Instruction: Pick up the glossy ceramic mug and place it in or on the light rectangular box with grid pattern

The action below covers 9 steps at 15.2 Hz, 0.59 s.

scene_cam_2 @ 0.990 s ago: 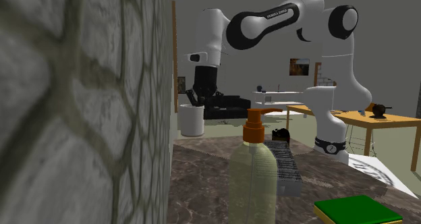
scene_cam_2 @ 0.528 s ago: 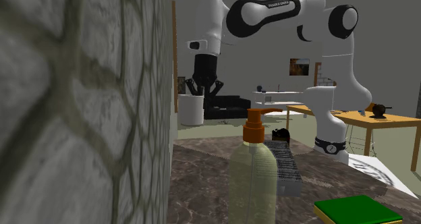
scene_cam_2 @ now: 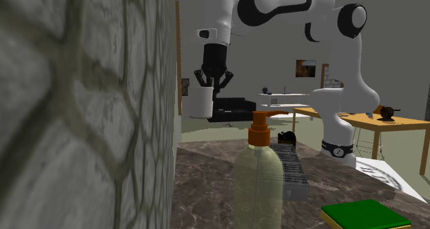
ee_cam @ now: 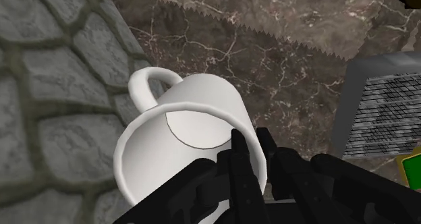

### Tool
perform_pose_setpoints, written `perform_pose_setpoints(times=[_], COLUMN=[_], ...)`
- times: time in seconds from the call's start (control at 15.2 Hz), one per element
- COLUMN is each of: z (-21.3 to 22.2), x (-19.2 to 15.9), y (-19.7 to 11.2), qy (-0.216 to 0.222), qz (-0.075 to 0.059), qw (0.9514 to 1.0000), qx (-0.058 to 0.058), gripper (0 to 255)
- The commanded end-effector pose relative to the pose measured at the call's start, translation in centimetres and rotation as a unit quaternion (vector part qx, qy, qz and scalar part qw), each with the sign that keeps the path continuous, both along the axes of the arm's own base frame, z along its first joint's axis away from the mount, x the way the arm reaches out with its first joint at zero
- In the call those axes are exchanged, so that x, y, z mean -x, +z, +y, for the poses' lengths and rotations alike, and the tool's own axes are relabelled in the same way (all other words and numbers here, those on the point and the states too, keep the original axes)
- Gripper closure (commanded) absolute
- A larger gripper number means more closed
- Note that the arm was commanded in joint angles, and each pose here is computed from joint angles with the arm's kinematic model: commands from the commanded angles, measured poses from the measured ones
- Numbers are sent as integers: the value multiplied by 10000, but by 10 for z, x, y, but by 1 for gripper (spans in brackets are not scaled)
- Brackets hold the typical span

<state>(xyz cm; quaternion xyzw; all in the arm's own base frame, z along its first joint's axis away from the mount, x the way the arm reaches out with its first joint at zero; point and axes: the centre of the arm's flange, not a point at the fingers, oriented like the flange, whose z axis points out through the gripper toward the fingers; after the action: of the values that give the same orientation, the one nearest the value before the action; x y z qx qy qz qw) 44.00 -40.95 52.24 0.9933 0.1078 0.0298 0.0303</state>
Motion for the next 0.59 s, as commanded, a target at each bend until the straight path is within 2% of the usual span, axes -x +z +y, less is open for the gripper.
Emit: perform_pose_setpoints(times=[0.0, 0.53], z=[21, 117], x=[9, 53], y=[3, 13], qy=[-2, -1], qz=[1, 1], qw=[10000, 10000], qx=[5, 5], gripper=[255, 255])
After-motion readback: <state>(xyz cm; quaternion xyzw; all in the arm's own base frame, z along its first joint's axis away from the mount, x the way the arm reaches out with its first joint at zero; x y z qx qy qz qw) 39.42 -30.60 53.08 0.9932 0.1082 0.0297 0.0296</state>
